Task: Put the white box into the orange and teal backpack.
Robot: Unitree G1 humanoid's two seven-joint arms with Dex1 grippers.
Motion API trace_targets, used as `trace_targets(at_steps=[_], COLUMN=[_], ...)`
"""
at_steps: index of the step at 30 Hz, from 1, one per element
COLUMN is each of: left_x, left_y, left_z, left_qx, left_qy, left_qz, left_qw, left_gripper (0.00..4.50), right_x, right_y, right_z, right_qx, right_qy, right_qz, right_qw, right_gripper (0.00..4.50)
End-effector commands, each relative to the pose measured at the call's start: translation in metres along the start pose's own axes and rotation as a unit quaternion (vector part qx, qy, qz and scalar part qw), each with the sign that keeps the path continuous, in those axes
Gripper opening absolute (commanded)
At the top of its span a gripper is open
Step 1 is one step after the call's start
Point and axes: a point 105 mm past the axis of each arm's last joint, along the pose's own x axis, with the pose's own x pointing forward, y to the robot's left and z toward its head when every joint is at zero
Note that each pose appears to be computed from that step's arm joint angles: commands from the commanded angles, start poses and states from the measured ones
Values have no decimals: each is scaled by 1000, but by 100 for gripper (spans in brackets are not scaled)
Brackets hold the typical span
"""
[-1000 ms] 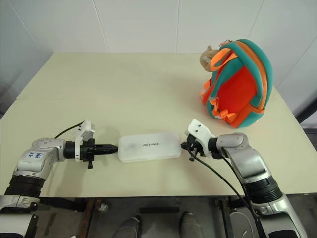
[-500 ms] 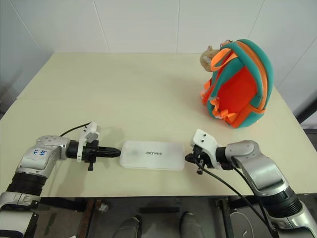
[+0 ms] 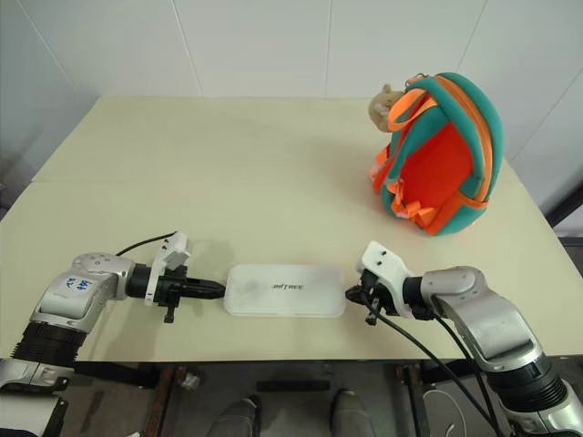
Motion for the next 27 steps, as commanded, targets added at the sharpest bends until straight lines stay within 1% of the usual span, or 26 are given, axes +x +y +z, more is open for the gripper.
trace_targets(at_steps=[1,7,9,11,12,14,15,18,21,24,26,27], left_x=[-4,-15,-19,-21,-23,-27,-28,-28,-26,-24,-23,-23], left_y=[-1,10,20,23,27,36,39,38,38,34,28,25], left_z=[5,11,16,19,29,50,56,64,64,53,50,49], left_qx=[13,10,-11,-21,-27,-57,-66,-82,-105,-161,-197,-210], left_qy=[2,-4,-4,-8,-34,-87,-102,-121,-119,-84,-77,-76], left_qz=[7,46,78,88,94,111,119,112,115,105,82,73], left_qw=[1000,999,997,996,995,988,985,983,981,978,974,972], left_gripper=[2,2,2,2,2,0,0,63,157,255,320,354], right_x=[-10,-24,-29,-32,-33,-36,-36,-35,-34,-33,-32,-32], right_y=[-4,-24,-32,-36,-39,-44,-46,-47,-48,-49,-49,-48], right_z=[6,-8,-9,-9,-7,-3,-1,2,3,4,4,4], right_qx=[-15,-13,-17,-20,-25,-32,-34,-40,-43,-43,-43,-43], right_qy=[-11,13,14,15,13,5,1,-2,-6,-9,-10,-11], right_qz=[-17,-65,-82,-90,-96,-108,-112,-112,-117,-120,-121,-121], right_qw=[1000,998,996,996,995,994,993,993,992,992,992,992], right_gripper=[0,0,0,0,0,37,59,158,262,365,435,450])
